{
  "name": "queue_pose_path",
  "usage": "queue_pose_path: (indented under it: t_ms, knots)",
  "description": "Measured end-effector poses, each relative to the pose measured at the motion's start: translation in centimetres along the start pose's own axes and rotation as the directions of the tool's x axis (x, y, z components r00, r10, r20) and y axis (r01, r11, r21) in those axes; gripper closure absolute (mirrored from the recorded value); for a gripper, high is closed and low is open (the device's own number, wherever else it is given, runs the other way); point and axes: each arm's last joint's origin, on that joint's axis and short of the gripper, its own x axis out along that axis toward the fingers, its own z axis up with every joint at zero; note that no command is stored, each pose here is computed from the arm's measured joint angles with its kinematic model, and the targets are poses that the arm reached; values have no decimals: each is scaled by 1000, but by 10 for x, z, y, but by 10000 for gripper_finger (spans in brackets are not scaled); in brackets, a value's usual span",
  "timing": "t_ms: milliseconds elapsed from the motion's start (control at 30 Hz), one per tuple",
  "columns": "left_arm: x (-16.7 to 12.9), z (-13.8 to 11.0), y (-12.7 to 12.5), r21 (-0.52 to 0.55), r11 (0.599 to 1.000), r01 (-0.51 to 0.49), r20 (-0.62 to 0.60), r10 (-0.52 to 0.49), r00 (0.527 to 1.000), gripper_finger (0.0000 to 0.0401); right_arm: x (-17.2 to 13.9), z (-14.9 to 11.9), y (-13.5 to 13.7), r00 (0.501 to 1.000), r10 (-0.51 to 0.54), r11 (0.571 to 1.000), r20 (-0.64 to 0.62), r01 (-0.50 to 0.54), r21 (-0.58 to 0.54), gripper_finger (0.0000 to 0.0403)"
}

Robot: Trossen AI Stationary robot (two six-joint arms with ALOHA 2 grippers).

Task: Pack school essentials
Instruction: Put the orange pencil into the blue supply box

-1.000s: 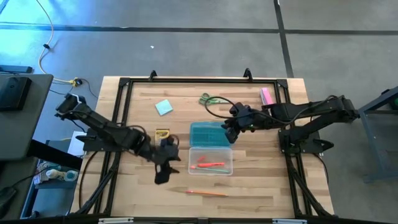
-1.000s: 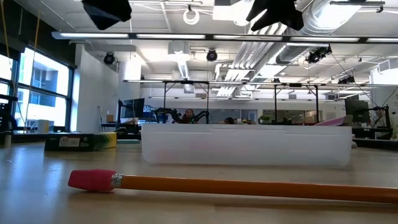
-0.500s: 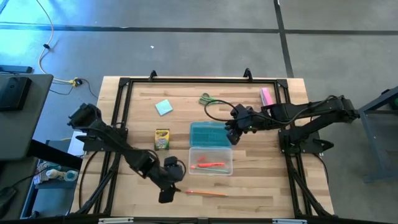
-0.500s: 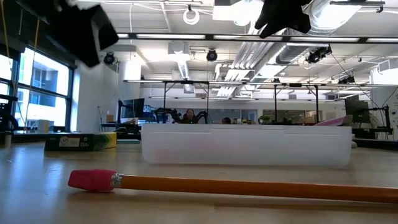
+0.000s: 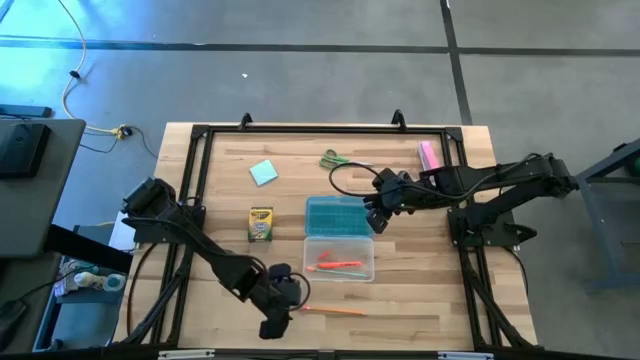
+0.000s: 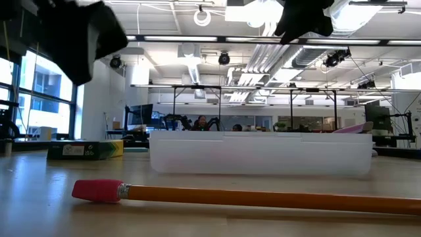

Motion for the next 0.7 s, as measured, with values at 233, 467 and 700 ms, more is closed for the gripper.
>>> queue_pose_path:
  t_ms: [233,467,700]
  knots:
    - [2,8,4,46,996,-72,43,70,997,160,0,0,0,1000,-19,1000,14,19,18,286]
    - [32,8,7,16,999,-31,32,31,999,160,0,0,-1,999,-28,1000,20,27,16,286]
    - [51,3,7,17,999,-33,5,33,999,160,0,0,-1,999,-31,999,21,30,14,286]
